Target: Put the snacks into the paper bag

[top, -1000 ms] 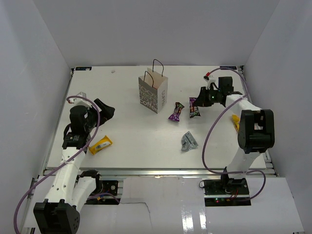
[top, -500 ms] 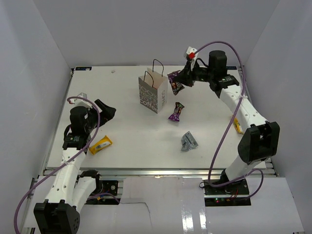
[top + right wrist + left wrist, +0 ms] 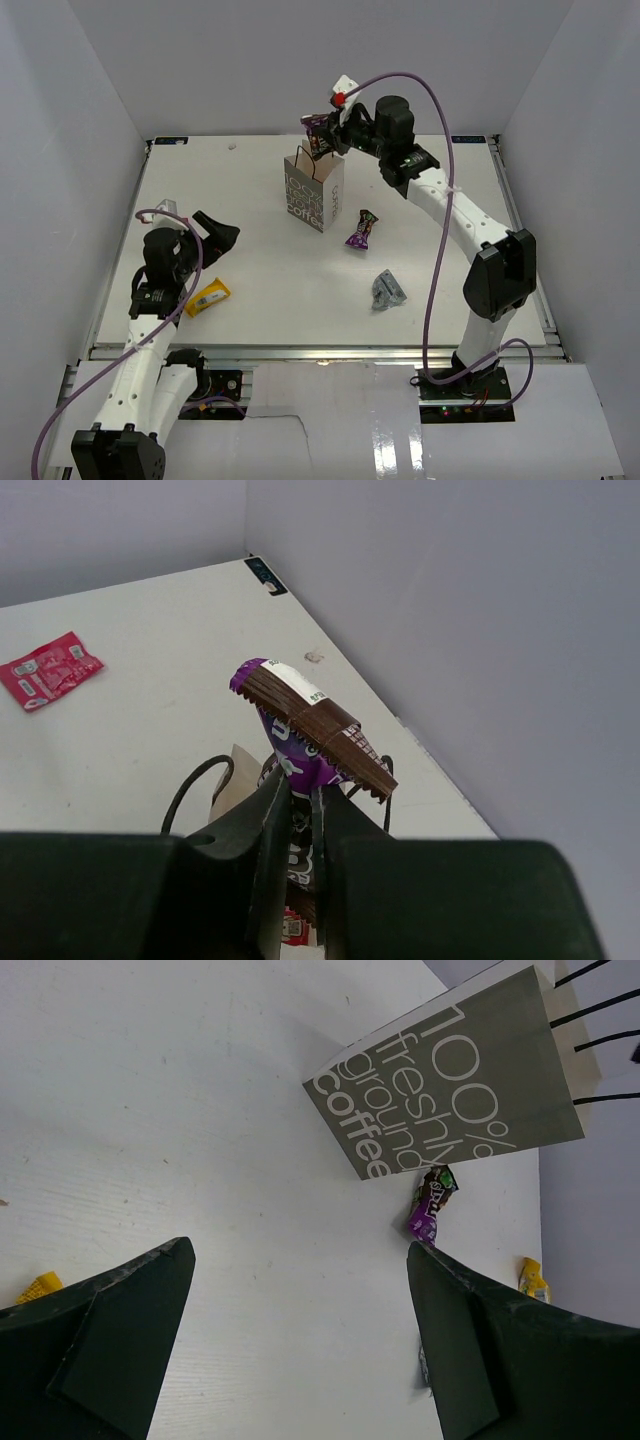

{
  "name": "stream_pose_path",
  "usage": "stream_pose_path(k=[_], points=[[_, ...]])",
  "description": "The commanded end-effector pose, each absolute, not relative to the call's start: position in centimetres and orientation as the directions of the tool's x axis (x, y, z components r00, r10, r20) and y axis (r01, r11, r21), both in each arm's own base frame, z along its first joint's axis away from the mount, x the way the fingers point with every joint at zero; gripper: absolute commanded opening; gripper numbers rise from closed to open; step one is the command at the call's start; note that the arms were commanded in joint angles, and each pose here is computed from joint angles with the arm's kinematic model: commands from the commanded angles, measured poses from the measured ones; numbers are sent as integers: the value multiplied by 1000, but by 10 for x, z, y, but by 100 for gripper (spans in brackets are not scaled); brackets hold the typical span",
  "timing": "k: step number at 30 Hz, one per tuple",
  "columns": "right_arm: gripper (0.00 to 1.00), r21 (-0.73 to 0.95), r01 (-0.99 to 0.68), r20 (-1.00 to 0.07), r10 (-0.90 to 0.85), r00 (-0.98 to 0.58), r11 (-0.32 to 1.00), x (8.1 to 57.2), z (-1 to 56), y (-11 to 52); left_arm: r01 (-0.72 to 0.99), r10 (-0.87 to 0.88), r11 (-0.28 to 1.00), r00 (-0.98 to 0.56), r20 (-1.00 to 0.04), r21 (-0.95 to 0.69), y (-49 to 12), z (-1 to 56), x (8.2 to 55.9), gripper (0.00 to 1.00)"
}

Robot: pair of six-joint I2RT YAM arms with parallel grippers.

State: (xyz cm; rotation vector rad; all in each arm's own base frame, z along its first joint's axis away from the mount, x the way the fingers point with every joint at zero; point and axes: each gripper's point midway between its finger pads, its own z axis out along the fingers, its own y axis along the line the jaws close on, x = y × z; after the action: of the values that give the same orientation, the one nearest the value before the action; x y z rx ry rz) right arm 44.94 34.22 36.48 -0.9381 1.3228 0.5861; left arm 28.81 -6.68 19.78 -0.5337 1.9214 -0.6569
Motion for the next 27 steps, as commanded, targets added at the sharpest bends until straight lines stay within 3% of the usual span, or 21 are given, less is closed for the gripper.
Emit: stream_pose_path(k=[1, 4, 10, 16, 19, 27], points=[[11, -267, -748, -960, -100, 261, 608, 465, 393, 347, -66, -635, 739, -401, -661, -670, -70, 202, 286, 98], [15, -264, -747, -962, -106, 253, 610, 463, 382, 357, -104, -663, 720, -393, -637, -686, -67, 200, 286, 98], [48, -254, -732, -966, -126, 227, 632, 464, 374, 353, -430, -828, 559, -330, -453, -709, -45, 165, 278, 98], [72, -234, -763, -972, -121, 202, 603, 453, 384, 327, -740, -925, 346, -166, -342, -577, -15, 137, 255, 97], [76, -210, -837, -978, -102, 184, 505, 438, 386, 302, -835, -942, 249, -91, -324, -490, -4, 133, 241, 86], [80, -50, -849, -984, -170, -47, 525, 421, 324, 223, -978, -954, -40, 98, -283, -204, 8, 106, 195, 88]])
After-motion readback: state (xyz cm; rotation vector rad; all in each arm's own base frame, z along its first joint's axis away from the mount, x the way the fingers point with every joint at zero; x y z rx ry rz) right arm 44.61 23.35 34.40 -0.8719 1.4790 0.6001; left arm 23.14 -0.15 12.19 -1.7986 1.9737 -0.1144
